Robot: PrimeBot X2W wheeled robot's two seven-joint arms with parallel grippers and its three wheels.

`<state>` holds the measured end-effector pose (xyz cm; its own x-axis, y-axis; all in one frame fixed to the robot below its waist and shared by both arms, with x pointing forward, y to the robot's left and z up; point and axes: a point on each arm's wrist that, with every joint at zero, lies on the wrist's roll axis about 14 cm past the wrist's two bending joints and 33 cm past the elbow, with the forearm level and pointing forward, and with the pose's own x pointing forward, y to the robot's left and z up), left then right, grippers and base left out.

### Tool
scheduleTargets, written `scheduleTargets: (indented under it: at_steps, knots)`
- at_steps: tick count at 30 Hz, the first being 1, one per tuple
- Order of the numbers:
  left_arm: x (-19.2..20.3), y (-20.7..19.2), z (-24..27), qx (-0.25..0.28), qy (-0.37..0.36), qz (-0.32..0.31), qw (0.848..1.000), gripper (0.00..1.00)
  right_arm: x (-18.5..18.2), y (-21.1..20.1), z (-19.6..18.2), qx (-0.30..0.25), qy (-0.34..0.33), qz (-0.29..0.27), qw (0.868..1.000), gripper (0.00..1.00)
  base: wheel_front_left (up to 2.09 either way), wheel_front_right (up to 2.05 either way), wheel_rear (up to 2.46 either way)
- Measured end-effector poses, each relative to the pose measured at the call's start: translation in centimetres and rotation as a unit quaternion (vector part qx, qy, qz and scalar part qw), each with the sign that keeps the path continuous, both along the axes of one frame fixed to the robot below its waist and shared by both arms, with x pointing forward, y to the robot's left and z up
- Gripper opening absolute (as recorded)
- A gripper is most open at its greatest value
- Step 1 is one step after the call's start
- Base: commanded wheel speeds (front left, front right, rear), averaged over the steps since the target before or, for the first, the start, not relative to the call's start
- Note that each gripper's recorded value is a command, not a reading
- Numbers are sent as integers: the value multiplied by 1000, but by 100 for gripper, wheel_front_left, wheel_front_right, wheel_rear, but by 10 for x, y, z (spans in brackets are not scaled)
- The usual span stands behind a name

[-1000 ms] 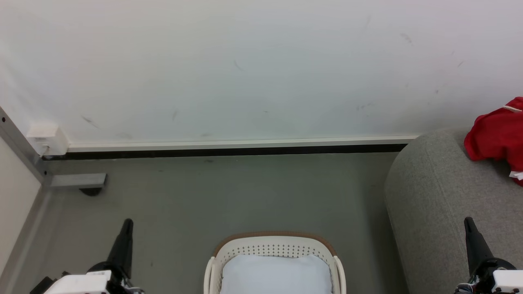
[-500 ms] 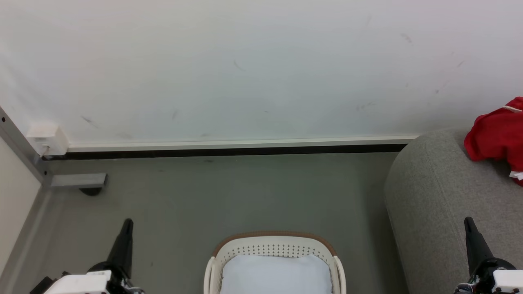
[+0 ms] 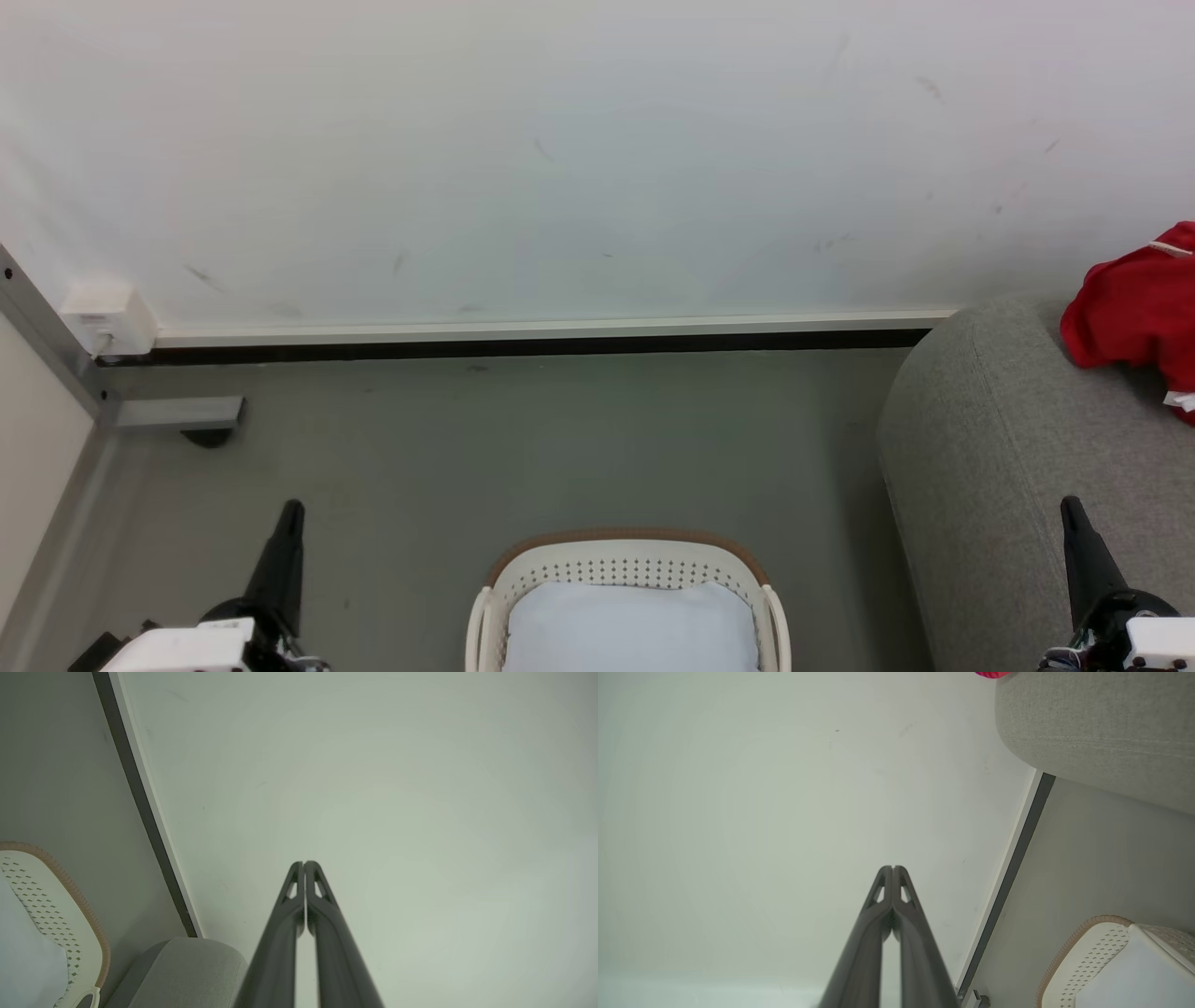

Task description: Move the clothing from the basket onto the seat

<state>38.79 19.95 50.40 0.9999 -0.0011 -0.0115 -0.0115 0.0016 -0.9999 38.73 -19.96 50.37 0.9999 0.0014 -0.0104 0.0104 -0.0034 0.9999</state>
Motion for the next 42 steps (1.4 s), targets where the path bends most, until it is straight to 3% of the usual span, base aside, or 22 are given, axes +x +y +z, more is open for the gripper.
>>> scheduleTargets:
  at_steps: [42]
  knots:
    - [0, 0, 0, 0, 0, 0, 1000, 0, 0, 0, 0, 0, 0, 0, 1000, 0, 0, 0, 0]
